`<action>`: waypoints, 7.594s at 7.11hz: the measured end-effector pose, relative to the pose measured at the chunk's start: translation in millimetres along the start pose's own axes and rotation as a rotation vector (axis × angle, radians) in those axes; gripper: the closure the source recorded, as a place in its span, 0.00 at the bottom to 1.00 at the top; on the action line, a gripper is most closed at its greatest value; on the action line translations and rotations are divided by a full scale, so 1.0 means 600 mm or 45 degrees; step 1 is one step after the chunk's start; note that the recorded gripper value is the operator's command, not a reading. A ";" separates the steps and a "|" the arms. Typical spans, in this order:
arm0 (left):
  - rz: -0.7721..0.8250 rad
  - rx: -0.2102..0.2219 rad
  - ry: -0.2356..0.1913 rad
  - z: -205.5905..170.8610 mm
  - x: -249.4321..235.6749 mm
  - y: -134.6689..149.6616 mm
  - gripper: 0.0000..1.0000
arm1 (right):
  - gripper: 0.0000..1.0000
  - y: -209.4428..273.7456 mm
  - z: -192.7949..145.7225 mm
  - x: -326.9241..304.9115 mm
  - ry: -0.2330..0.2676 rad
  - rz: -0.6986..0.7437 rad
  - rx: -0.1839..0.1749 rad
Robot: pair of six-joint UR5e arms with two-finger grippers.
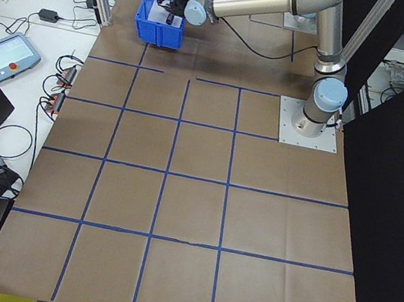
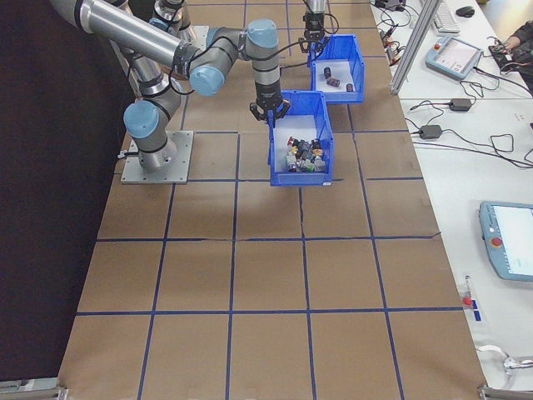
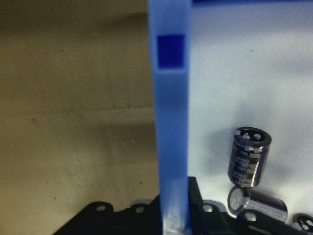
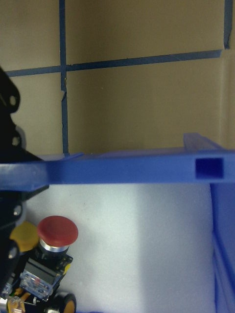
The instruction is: Place battery box in front
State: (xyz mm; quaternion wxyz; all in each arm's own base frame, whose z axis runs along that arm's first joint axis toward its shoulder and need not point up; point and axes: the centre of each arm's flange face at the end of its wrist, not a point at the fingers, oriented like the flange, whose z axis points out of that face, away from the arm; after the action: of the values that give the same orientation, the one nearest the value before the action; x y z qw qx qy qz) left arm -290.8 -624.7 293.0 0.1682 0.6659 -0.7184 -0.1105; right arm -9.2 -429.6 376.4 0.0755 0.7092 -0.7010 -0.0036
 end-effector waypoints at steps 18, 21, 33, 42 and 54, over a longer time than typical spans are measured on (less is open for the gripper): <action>0.765 0.316 -0.222 -0.270 -0.127 -0.050 0.01 | 1.00 -0.120 0.028 -0.178 -0.004 0.033 0.035; 1.424 0.379 -0.435 -0.343 -0.219 -0.076 0.00 | 1.00 -0.227 0.019 -0.211 0.003 0.034 0.050; 1.953 0.292 -0.569 -0.408 -0.342 -0.086 0.00 | 0.96 -0.587 0.063 -0.261 0.075 0.068 0.002; 1.903 0.311 -0.592 -0.403 -0.341 -0.099 0.00 | 0.00 -0.506 -0.029 -0.213 0.207 0.131 -0.041; 1.911 0.329 -0.581 -0.406 -0.340 -0.100 0.00 | 0.00 -0.212 -0.169 0.124 -0.194 2.132 -0.057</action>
State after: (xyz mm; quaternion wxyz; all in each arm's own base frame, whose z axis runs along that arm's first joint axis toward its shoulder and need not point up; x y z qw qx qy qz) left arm -129.1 -411.3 474.8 -0.0322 -0.0207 -0.9991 -0.0170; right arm 129.7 -492.5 470.2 0.0198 -0.0489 -0.9986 -0.0080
